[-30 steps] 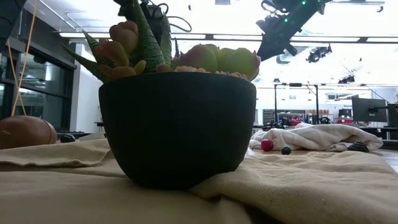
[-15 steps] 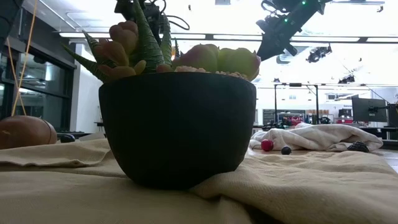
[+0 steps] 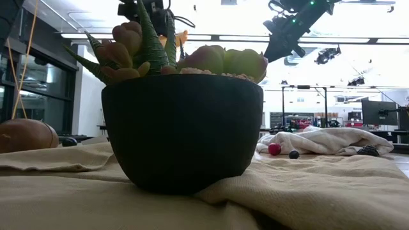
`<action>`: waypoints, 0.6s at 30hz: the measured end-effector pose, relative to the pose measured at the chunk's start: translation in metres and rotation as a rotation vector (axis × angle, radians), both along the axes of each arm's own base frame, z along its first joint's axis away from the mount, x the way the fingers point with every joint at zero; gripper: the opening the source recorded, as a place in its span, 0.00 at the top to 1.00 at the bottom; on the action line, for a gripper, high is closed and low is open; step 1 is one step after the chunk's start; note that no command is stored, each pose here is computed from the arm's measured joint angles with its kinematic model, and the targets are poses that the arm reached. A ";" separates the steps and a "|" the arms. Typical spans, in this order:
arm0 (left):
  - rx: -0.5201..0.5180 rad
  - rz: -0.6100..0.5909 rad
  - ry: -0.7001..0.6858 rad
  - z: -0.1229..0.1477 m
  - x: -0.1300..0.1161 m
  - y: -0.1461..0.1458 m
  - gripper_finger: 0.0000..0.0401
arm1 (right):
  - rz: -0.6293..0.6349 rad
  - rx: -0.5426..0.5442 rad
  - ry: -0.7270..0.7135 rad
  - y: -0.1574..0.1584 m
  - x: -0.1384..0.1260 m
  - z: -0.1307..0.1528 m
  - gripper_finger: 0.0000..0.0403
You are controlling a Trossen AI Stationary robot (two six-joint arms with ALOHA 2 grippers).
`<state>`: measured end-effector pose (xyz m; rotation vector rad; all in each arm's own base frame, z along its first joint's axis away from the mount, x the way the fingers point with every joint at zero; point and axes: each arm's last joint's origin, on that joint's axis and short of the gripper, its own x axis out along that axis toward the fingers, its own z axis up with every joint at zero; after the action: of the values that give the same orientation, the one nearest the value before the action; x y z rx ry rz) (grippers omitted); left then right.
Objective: Pick and placing Produce into tupperware
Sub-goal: Put the yellow banana into the transparent bin
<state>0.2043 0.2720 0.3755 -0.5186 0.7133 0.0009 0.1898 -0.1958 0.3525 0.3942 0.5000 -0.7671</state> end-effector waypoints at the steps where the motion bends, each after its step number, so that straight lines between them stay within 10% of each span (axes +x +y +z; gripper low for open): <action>1: -0.011 -0.009 -0.017 0.000 0.000 0.000 0.68 | 0.000 0.000 0.000 0.000 0.000 0.000 0.77; 18: -0.217 -0.145 -0.294 0.009 0.003 -0.006 0.68 | 0.001 0.000 0.000 0.000 0.000 0.000 0.77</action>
<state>0.2073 0.2659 0.3845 -0.6577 0.4629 -0.2857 0.1898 -0.1958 0.3525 0.3939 0.5003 -0.7665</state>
